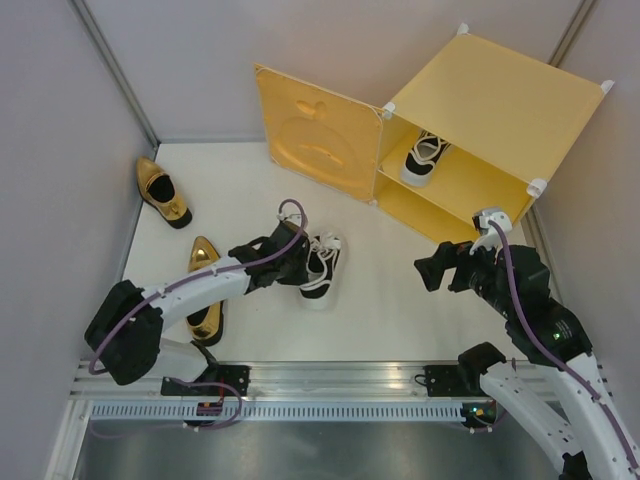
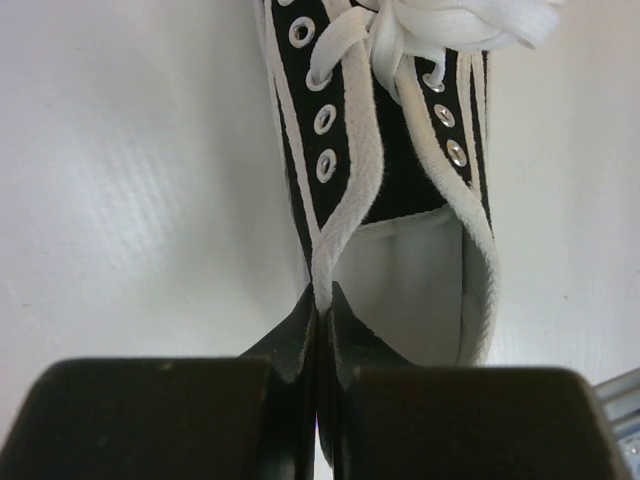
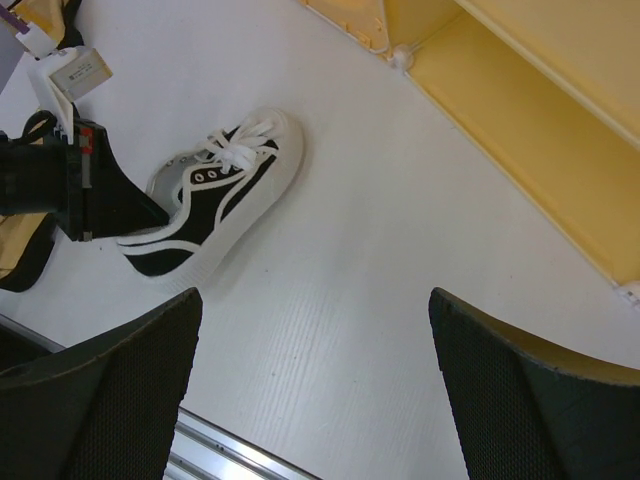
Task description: Place and organize the shoes in the shoe cabinet
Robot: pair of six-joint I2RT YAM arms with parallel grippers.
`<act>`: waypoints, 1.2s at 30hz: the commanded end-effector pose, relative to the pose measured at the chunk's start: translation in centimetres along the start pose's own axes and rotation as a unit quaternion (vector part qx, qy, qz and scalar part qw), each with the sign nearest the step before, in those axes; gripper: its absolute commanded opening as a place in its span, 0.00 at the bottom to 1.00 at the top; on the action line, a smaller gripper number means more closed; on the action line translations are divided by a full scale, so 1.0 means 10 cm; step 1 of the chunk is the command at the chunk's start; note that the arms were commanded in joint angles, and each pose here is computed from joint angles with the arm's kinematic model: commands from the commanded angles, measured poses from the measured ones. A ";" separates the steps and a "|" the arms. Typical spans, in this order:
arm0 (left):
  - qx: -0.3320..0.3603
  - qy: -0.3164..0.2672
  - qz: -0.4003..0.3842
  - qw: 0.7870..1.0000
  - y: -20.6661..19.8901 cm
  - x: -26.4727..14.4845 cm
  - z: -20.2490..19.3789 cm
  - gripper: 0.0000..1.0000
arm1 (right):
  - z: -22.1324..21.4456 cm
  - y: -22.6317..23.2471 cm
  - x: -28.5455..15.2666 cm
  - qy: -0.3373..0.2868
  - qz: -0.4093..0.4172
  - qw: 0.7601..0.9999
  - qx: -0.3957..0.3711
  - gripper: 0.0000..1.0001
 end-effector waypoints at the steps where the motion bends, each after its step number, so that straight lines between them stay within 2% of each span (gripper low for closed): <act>1: -0.004 -0.005 -0.074 0.997 -0.58 0.01 -0.05 0.02 | -0.04 -0.02 0.06 0.006 -0.010 1.000 0.006 0.98; 5: 0.039 0.002 -0.067 0.997 -0.83 0.17 -0.18 0.02 | -0.10 -0.02 0.10 0.014 -0.007 1.000 0.011 0.98; 7: 0.043 0.011 -0.063 0.997 -0.88 0.24 -0.23 0.07 | -0.15 -0.01 0.12 0.024 -0.003 1.000 0.013 0.98; 9: 0.045 0.014 -0.064 0.997 -0.91 0.26 -0.26 0.23 | -0.21 -0.01 0.15 0.032 0.000 0.999 0.013 0.98; 10: 0.047 0.014 -0.065 0.997 -0.92 0.25 -0.26 0.35 | -0.23 0.00 0.16 0.036 0.001 0.999 0.014 0.98; 13: 0.051 0.004 -0.075 0.996 -0.95 0.16 -0.22 0.54 | -0.26 0.01 0.17 0.041 0.008 0.999 0.015 0.98; 15: 0.049 -0.008 -0.072 0.996 -0.93 0.10 -0.17 0.63 | -0.27 0.02 0.18 0.042 0.012 0.999 0.016 0.98; 16: 0.045 -0.019 -0.079 0.996 -0.94 0.01 -0.13 0.72 | -0.26 0.04 0.18 0.041 0.017 0.999 0.017 0.98; 19: 0.040 -0.044 -0.078 0.995 -0.92 -0.18 -0.02 0.86 | -0.27 0.06 0.21 0.043 0.024 0.999 0.023 0.98; 23: 0.043 -0.086 -0.070 0.993 -0.89 -0.43 0.17 1.00 | -0.27 0.13 0.29 0.053 0.049 0.997 0.042 0.98; 29: 0.027 -0.110 -0.048 0.992 -0.58 -0.65 0.48 1.00 | -0.29 0.16 0.50 0.087 0.053 0.993 0.055 0.97; 32: 0.000 -0.122 -0.042 0.992 -0.30 -0.76 0.68 1.00 | -0.31 0.21 0.64 0.098 0.053 0.992 0.056 0.97; 36: -0.017 -0.168 -0.007 0.986 0.16 -1.02 0.91 1.00 | -0.40 0.39 0.89 0.121 0.052 0.991 0.038 0.96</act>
Point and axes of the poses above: each gripper's point midway between its finger pads, its own x axis out along the fingers, its own y axis along the line the jaws close on, z = x × y, the point moved 5 cm from there along -x, back along the fingers, and after that the axes turned 13 degrees about -x, right-handed, at the moved point
